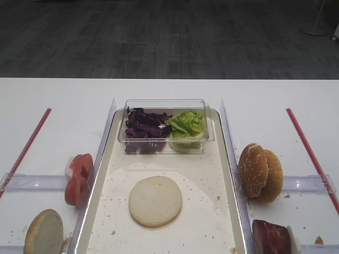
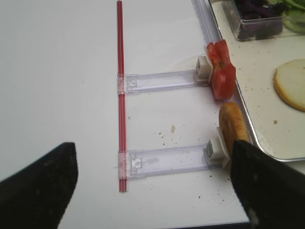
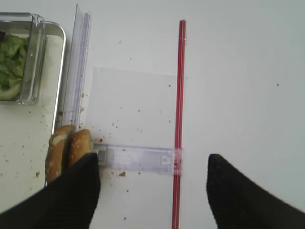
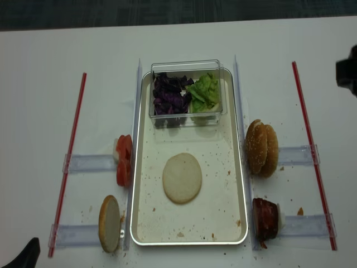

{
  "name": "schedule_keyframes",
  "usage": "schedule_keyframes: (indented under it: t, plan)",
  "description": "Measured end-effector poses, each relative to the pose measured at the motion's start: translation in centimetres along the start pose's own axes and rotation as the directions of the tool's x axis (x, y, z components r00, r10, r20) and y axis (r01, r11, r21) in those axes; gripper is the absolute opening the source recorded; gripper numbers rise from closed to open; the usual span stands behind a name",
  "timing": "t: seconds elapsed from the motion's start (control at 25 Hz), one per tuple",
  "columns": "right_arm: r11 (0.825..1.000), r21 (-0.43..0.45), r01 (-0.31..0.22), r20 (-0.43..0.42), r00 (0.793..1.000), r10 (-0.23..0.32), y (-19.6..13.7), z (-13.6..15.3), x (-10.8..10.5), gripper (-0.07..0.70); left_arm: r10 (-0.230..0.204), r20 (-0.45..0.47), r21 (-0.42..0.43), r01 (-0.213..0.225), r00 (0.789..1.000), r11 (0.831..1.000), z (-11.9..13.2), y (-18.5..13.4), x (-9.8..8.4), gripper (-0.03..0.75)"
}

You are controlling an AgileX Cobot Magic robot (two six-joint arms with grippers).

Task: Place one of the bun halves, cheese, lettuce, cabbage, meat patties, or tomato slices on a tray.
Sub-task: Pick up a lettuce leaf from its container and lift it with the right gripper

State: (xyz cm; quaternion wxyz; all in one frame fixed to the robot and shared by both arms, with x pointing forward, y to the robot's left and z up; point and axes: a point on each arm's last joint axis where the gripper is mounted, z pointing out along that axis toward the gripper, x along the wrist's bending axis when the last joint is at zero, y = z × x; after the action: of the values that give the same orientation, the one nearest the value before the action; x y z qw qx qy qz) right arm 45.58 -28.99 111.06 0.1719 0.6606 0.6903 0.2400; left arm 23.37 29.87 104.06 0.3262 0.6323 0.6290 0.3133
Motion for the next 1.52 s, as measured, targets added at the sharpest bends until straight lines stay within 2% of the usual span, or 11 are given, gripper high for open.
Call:
schedule_keyframes:
  t: [0.2, 0.4, 0.56, 0.72, 0.96, 1.12, 1.4, 1.52]
  plan:
    - [0.998, 0.055, -0.022, -0.038, 0.999, 0.024, 5.3, 4.2, -0.2, 0.505, 0.000, 0.000, 0.000, 0.000, 1.000, 1.000, 0.0, 0.0, 0.0, 0.598]
    - [0.995, 0.104, -0.011, -0.075, 0.997, 0.019, 9.5, 8.8, -0.4, 0.503, 0.000, 0.000, 0.000, 0.000, 1.000, 1.000, 0.0, 0.0, 0.0, 0.598]
    - [0.984, 0.179, -0.005, -0.086, 0.996, 0.021, 11.8, 12.7, -0.8, 0.501, 0.000, 0.000, 0.000, 0.000, 1.000, 1.000, 0.0, 0.0, 0.0, 0.598]
    - [0.964, 0.266, 0.002, -0.098, 0.995, 0.025, 13.0, 16.6, -1.2, 0.501, 0.000, 0.000, 0.000, 0.000, 1.000, 1.000, 0.0, 0.0, 0.0, 0.598]
    - [0.920, 0.391, 0.018, -0.113, 0.993, 0.029, 12.7, 21.4, -1.6, 0.501, 0.000, 0.000, 0.000, 0.000, 1.000, 1.000, 0.0, 0.0, 0.0, 0.598]
    - [0.906, 0.422, 0.026, -0.118, 0.993, 0.026, 12.2, 22.6, -1.7, 0.501, 0.000, 0.000, 0.000, 0.000, 1.000, 1.000, 0.0, 0.0, 0.0, 0.598]
    - [0.909, 0.417, 0.026, -0.132, 0.991, 0.032, 12.3, 22.7, -1.5, 0.501, 0.000, 0.000, 0.000, 0.000, 1.000, 1.000, 0.0, 0.0, 0.0, 0.598]
    - [0.904, 0.427, 0.038, -0.146, 0.989, 0.028, 12.2, 22.7, -0.8, 0.500, 0.000, 0.000, 0.000, 0.000, 1.000, 1.000, 0.0, 0.0, 0.0, 0.598]
